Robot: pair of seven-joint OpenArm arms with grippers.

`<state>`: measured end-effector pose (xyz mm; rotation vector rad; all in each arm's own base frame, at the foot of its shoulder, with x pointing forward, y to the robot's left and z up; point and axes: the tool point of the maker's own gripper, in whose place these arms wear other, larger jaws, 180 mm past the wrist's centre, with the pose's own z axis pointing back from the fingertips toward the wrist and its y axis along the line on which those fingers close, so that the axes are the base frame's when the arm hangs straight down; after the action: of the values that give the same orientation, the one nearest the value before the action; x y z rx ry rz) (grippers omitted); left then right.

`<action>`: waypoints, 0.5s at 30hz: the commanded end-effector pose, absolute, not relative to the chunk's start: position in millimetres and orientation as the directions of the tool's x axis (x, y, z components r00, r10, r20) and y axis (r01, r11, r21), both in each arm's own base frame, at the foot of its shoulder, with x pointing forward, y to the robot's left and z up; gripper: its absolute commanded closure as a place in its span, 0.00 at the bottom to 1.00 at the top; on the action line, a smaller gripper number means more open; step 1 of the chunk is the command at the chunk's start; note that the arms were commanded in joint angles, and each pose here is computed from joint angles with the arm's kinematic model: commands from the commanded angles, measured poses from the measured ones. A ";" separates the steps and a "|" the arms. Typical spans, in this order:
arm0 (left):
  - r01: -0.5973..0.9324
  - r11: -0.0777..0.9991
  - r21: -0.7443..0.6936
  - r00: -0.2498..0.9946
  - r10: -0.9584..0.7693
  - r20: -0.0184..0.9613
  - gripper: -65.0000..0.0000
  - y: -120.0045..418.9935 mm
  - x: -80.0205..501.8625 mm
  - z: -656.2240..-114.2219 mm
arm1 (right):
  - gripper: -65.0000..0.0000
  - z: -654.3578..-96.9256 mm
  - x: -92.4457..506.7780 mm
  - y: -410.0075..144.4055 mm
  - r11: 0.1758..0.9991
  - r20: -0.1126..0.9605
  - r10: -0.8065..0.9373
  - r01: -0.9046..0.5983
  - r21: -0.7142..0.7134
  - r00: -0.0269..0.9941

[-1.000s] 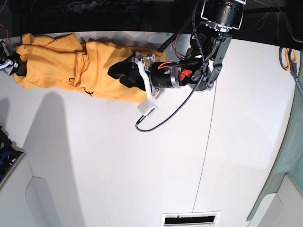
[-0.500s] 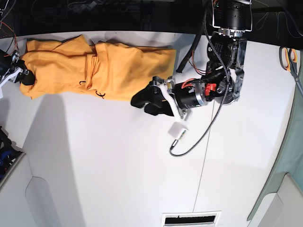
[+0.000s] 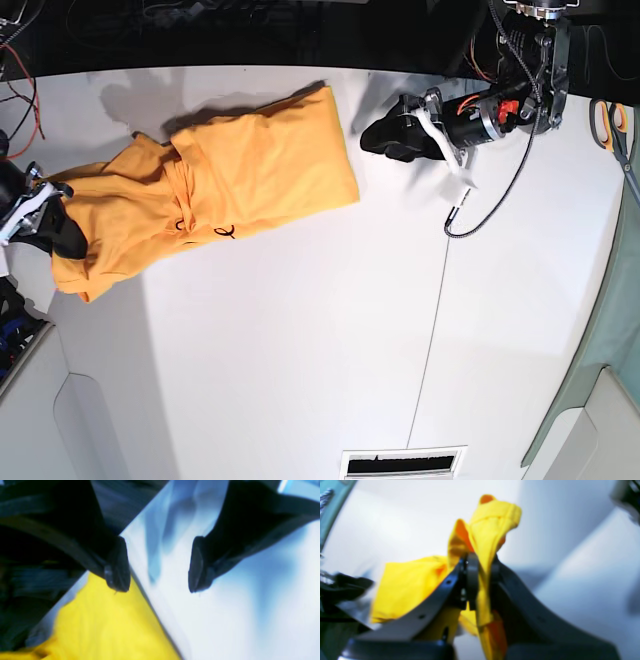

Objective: Layout the t-shirt on the table in an organized manner, then fold the t-shirt properly
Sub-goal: 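Fold the strip over again with both grippers toward the collar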

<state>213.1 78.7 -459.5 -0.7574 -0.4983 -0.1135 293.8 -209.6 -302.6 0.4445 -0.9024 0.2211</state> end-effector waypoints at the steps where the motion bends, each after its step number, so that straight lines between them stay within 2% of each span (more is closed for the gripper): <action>1: 0.277 0.733 -0.621 0.885 0.056 0.461 0.38 79.2 208.8 -464.0 | 1.00 -290.2 299.4 -195.9 0.869 0.825 -0.003 -0.407 0.282 0.564; 7: 0.278 0.696 -0.662 0.891 0.070 0.448 0.38 51.5 207.4 -466.1 | 1.00 -318.8 285.2 -100.7 0.752 0.785 0.020 -0.527 0.396 0.619; 11: 0.279 0.685 -0.673 0.889 0.080 0.451 0.38 43.6 209.6 -464.1 | 0.99 -357.4 258.5 -42.3 0.677 0.708 0.093 -0.566 0.471 0.700; 13: 0.281 0.687 -0.671 0.888 0.079 0.452 0.38 44.6 210.3 -463.9 | 0.74 -374.7 242.4 -16.6 0.631 0.660 0.110 -0.566 0.531 0.743; 14: 0.282 0.688 -0.669 0.888 0.078 0.454 0.38 45.1 210.9 -463.8 | 0.66 -381.8 235.3 -6.4 0.611 0.640 0.122 -0.566 0.554 0.759; 15: 0.281 0.688 -0.669 0.888 0.079 0.454 0.38 45.4 211.1 -463.7 | 0.61 -385.3 230.7 1.3 0.594 0.632 0.129 -0.570 0.568 0.764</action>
<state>211.9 40.4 -461.0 -0.8392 -0.4940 -0.1050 216.9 0.5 -401.7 0.8193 -0.5060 0.4354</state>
